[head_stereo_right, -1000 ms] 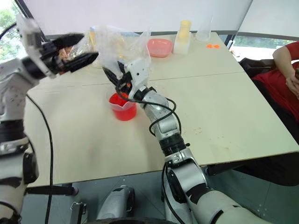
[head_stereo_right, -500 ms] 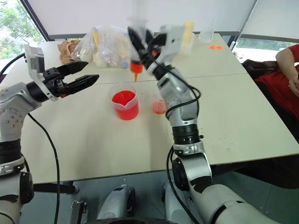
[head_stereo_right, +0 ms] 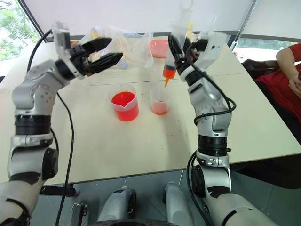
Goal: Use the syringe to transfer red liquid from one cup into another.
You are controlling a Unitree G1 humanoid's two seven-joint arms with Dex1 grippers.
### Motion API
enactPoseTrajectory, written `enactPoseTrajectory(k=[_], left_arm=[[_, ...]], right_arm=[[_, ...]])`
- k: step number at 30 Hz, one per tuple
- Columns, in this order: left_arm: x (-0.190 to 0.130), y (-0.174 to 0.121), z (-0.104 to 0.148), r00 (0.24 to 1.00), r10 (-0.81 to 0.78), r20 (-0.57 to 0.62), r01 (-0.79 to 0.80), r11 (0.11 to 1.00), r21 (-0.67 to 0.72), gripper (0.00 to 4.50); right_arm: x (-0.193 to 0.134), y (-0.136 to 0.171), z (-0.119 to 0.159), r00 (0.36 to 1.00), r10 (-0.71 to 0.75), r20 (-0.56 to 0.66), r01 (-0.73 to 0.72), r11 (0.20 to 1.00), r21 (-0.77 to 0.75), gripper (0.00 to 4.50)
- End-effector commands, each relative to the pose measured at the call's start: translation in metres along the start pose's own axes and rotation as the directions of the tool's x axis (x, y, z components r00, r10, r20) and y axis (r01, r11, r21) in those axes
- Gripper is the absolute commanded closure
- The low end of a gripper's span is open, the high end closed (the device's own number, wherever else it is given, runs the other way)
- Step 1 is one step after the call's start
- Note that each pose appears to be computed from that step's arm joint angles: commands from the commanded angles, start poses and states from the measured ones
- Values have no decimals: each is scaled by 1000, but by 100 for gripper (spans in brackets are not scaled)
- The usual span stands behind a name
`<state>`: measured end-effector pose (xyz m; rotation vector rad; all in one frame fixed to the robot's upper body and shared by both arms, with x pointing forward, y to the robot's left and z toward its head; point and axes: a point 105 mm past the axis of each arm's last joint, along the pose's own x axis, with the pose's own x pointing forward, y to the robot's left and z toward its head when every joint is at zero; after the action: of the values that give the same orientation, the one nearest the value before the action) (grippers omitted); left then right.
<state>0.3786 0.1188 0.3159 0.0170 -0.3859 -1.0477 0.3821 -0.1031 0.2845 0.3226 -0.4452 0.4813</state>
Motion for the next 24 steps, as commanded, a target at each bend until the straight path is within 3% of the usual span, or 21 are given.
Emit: enactPoseTrajectory(k=[1,8,12,24], left_arm=[[22,-1,29,995,-36,89,26,993,113,4],[63,-19,59,973,-150,176,115,973,199,4],[77,-22,46,983,-145,109,114,962,249,4],[88,-12,29,994,-72,83,46,958,283,4]], right_arm=[[2,12,7,998,29,53,-27,999,-23,309],[-4,19,-9,997,65,30,-60,988,-139,309],[-6,18,-15,998,62,21,-57,981,-186,309],[-11,28,-24,994,109,5,-104,965,-242,309]])
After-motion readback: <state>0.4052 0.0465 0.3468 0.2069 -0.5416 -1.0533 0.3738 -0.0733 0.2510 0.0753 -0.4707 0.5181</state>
